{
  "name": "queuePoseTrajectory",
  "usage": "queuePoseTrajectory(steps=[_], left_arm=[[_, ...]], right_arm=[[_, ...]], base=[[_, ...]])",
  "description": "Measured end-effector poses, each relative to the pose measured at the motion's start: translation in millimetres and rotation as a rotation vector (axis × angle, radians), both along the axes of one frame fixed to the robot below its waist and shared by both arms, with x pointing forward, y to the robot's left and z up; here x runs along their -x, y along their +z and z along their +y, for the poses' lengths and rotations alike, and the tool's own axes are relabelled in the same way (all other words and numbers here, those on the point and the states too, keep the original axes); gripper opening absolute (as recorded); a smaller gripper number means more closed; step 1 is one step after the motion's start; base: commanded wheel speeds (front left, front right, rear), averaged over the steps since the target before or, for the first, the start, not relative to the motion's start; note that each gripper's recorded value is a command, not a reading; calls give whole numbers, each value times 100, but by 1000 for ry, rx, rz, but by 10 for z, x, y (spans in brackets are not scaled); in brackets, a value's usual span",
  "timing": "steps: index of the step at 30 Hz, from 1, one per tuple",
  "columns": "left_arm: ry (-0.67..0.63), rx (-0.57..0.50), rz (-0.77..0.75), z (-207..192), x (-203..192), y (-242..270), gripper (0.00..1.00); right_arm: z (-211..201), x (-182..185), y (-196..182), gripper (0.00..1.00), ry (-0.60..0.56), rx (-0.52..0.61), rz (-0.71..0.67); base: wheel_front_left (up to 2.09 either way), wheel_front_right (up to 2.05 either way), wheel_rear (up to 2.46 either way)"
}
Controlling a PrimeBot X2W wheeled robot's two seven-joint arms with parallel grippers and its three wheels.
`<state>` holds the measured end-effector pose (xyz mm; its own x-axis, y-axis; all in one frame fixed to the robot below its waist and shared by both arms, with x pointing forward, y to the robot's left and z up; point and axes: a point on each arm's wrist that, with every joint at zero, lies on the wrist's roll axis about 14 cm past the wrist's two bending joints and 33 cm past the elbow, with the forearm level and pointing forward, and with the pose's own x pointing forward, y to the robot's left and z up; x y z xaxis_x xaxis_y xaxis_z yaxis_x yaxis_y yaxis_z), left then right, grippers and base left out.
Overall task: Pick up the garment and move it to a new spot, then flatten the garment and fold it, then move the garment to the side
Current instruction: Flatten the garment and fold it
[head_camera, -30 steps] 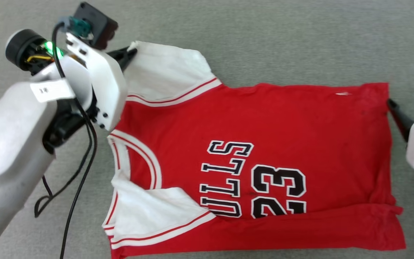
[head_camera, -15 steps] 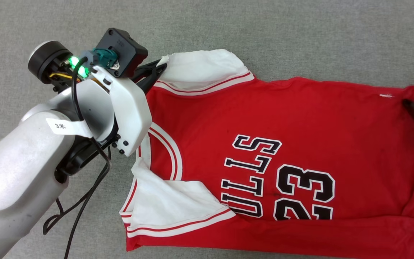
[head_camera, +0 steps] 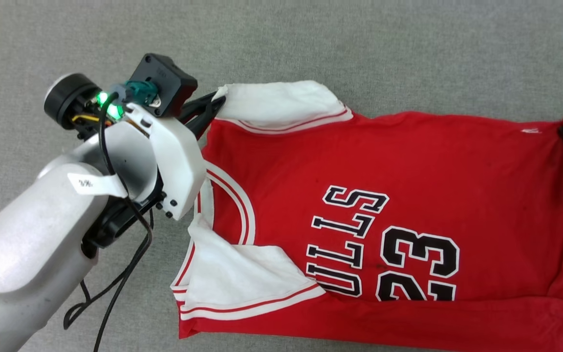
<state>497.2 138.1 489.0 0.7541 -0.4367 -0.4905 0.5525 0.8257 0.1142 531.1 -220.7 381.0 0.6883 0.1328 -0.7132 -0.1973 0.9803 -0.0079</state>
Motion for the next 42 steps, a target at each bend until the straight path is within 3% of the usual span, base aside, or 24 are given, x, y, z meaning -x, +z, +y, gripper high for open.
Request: queuePoseTrajectory(steps=[9, 21, 31, 42], left_arm=[[71, 54, -47, 105, 218, 183, 0], [139, 100, -32, 239, 793, 184, 0], [153, 106, 80, 206, 1347, -112, 0], [165, 55, 213, 266, 1725, -545, 0]], right_arm=[[-66, 134, 359, 0, -114, -147, -153], [-17, 630, 642, 0, -156, -295, -251], [68, 1202, 461, 0, -138, -343, -165], [-21, 1612, 273, 0, -59, -249, -49]], base=[[0, 0, 0], [0, 0, 0], [0, 0, 0], [0, 0, 0]])
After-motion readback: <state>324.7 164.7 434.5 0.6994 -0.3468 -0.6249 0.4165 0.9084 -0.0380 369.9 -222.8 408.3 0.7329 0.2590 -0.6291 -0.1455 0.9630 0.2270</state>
